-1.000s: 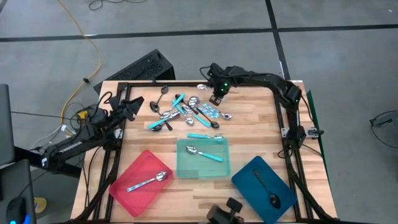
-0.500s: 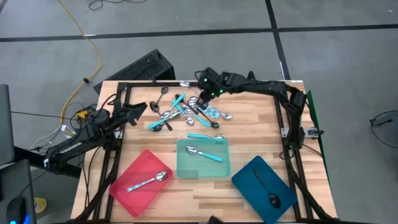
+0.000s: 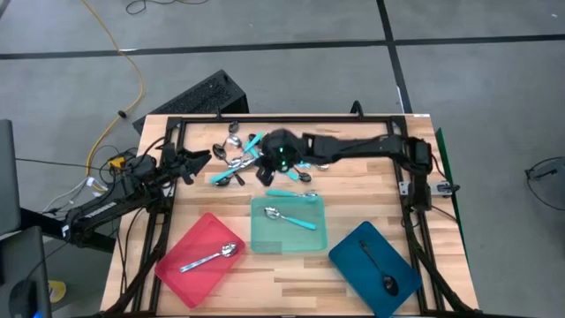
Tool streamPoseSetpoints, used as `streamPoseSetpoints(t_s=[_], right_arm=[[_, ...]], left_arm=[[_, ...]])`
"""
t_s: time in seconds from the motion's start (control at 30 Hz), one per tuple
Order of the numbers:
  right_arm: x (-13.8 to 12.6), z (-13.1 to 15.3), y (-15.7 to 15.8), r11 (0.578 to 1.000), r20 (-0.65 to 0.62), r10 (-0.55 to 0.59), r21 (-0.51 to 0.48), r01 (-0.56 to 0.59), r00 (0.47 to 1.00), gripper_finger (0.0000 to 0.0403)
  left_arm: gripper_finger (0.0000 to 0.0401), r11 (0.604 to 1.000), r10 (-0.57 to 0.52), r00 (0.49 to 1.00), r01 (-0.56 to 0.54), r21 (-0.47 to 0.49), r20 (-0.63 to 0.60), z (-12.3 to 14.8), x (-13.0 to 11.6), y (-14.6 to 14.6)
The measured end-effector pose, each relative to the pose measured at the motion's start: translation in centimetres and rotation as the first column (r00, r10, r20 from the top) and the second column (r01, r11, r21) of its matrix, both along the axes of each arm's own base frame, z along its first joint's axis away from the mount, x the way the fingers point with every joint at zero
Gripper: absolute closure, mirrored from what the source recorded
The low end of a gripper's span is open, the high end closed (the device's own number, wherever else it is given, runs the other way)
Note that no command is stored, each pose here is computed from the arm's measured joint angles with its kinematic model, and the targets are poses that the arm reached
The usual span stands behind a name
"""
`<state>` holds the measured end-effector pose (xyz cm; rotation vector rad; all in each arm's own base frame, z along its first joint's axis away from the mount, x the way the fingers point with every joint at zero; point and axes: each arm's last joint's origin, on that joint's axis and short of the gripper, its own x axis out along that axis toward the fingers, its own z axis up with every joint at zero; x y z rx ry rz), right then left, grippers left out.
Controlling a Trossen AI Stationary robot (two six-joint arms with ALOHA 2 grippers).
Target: Sort silverware by color (type)
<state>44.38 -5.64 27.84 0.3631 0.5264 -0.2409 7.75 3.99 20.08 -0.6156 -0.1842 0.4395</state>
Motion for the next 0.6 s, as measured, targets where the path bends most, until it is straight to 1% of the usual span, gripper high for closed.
streamPoseSetpoints(t_s=[0.17,0.23,0.3,0.4,0.53,0.6], right_arm=[[0.6,0.5,3.6,0.996,0.062,-0.063,-0.056,0.066,0.996,0.0355],[0.8,0.9,4.6,0.995,0.106,-0.062,-0.075,0.07,0.992,0.0355],[1.0,1.5,5.8,0.994,0.161,-0.014,-0.107,0.031,0.987,0.0355],[1.3,2.3,7.9,0.982,0.234,0.077,-0.184,-0.033,0.969,0.0355],[1.3,3.4,10.7,0.968,0.329,0.166,-0.232,-0.091,0.93,0.0355],[1.3,3.9,11.7,0.956,0.373,0.207,-0.271,-0.107,0.904,0.0355]], left_arm=[[0.0234,1.0,-0.01,1.0,0.01,-0.002,0.001,0.0,0.0,0.0],[0.0234,1.0,-0.009,1.0,0.009,0.002,-0.001,0.0,0.0,0.0],[0.0234,1.0,-0.005,1.0,0.005,0.004,-0.004,0.0,0.0,0.0],[0.0234,1.0,-0.001,1.0,0.001,-0.006,-0.005,-0.1,0.0,0.0],[0.0234,0.999,0.009,1.0,-0.01,-0.038,-0.013,-0.3,0.0,0.0],[0.0234,0.999,0.016,1.0,-0.017,-0.042,-0.026,-0.4,0.0,0.0]])
